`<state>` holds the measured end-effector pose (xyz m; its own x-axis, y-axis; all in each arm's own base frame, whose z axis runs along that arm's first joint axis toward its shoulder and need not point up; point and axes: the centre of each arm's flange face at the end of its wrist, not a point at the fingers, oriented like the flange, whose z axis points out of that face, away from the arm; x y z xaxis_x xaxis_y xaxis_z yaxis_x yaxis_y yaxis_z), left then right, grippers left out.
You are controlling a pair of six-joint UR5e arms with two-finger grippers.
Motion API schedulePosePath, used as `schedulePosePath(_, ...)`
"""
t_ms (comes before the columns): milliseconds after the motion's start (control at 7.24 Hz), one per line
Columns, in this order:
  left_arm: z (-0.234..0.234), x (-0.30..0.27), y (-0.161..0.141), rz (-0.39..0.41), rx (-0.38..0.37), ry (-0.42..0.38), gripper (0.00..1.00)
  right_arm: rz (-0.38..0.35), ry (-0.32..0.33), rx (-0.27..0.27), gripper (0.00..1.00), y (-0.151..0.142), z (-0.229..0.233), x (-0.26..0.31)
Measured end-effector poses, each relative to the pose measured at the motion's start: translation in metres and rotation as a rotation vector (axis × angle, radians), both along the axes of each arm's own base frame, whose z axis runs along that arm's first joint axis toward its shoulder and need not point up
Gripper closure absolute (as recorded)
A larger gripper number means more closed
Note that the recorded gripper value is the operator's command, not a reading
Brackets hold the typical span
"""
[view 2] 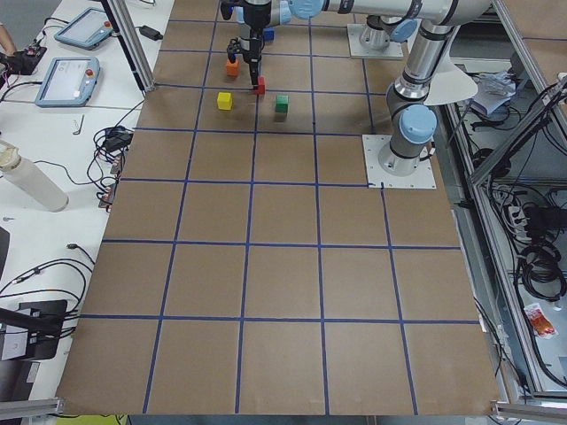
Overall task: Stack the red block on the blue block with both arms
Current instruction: 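Close the right gripper on the red cube and lift it, then carry the red cube with the right gripper above the blue cube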
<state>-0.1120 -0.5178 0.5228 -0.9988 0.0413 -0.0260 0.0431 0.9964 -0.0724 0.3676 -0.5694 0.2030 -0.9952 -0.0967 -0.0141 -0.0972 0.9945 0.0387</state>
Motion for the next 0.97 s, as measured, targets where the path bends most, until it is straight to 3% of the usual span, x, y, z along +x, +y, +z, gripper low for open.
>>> schedulePosePath(553, 0.002, 0.0, 0.0, 0.0, -0.008, 0.005, 0.0, -0.013, 0.008, -0.01, 1.0, 0.0, 0.029, -0.009)
schedulePosePath(967, 0.001, 0.0, -0.001, 0.0, -0.008, 0.005, 0.0, -0.107, 0.001, -0.002, 1.0, -0.013, 0.119, -0.083)
